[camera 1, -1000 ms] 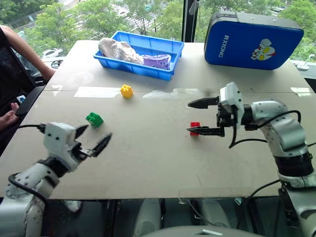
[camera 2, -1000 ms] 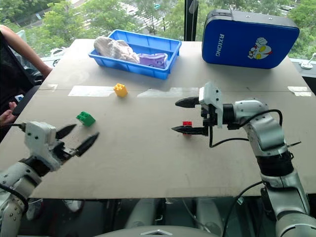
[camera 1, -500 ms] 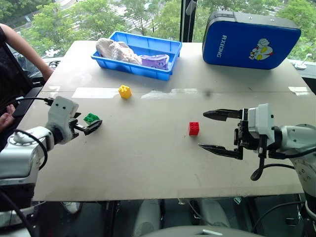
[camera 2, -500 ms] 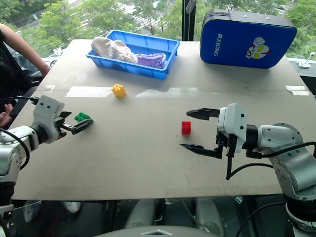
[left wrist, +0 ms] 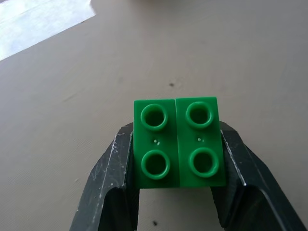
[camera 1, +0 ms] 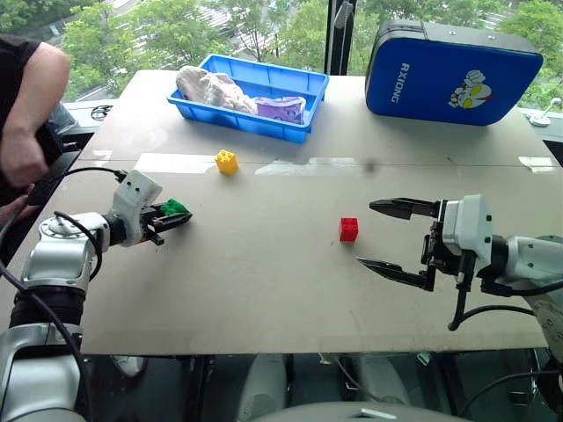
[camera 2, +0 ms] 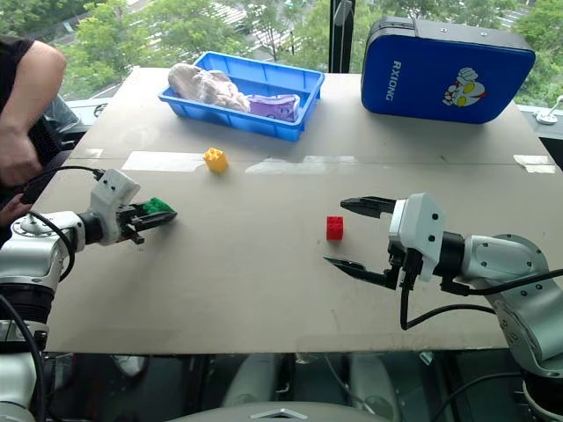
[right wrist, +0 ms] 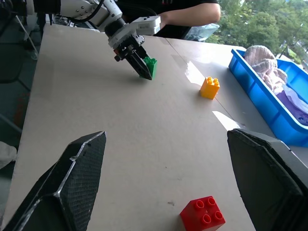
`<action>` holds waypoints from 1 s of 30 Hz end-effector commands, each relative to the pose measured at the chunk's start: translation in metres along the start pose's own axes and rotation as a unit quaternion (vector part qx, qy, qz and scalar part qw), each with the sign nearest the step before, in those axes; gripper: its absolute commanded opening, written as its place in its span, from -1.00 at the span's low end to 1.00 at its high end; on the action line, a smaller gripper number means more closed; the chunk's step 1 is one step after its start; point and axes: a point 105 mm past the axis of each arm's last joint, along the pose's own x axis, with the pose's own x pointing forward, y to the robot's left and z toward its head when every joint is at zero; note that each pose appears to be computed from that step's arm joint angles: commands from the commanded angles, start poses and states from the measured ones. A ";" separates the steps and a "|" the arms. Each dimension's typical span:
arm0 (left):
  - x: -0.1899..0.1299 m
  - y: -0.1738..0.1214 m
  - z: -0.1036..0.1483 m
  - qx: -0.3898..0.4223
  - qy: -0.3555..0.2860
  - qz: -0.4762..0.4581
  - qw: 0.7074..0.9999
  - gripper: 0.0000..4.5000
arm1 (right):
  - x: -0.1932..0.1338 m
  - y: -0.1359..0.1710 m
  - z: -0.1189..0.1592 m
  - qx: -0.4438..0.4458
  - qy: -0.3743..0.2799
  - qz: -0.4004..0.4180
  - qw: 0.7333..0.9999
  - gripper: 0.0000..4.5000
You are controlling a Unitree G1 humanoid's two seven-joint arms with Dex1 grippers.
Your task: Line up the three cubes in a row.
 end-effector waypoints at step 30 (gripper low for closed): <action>0.103 -0.117 0.065 0.257 0.027 -0.297 0.919 -0.42 | -0.034 0.016 -0.025 0.052 0.073 -0.037 0.995 0.84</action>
